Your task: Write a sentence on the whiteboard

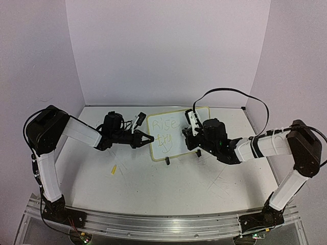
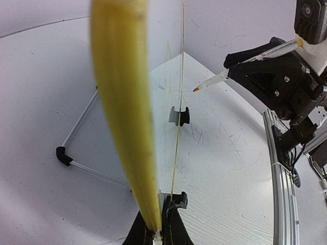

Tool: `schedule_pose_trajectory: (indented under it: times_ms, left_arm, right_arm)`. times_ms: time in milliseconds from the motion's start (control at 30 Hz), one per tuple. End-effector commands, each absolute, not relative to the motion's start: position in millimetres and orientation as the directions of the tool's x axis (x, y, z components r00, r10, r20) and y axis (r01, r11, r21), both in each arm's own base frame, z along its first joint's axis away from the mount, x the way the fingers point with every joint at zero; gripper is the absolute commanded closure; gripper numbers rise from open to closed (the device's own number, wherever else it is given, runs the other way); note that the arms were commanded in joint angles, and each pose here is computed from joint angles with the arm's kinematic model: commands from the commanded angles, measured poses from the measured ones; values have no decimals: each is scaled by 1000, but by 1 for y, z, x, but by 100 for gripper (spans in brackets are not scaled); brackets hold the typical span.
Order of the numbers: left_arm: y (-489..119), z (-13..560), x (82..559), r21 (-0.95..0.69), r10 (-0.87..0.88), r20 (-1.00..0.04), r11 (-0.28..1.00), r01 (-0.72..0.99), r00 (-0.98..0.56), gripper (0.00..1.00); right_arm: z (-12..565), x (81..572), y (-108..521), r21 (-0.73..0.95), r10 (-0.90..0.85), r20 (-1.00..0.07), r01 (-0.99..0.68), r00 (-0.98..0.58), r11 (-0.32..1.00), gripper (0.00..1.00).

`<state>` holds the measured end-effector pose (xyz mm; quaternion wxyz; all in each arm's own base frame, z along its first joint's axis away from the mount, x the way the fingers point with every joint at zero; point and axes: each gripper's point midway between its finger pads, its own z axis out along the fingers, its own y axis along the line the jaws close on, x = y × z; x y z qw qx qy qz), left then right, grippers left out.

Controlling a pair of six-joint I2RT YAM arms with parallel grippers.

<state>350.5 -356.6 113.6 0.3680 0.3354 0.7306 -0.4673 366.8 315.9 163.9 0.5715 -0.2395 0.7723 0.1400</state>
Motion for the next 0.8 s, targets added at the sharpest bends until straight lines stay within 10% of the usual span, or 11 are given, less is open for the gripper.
schedule_pose_trajectory:
  times_ms: [0, 767]
  left_arm:
    - [-335, 87, 374, -348, 203, -843, 501, 792, -498, 100]
    - [-336, 85, 373, -353, 206, -840, 496, 793, -502, 100]
  right_arm:
    - [186, 378, 315, -48, -153, -972, -491, -177, 870, 100]
    - [179, 394, 319, -72, -165, -971, -446, -172, 892, 100]
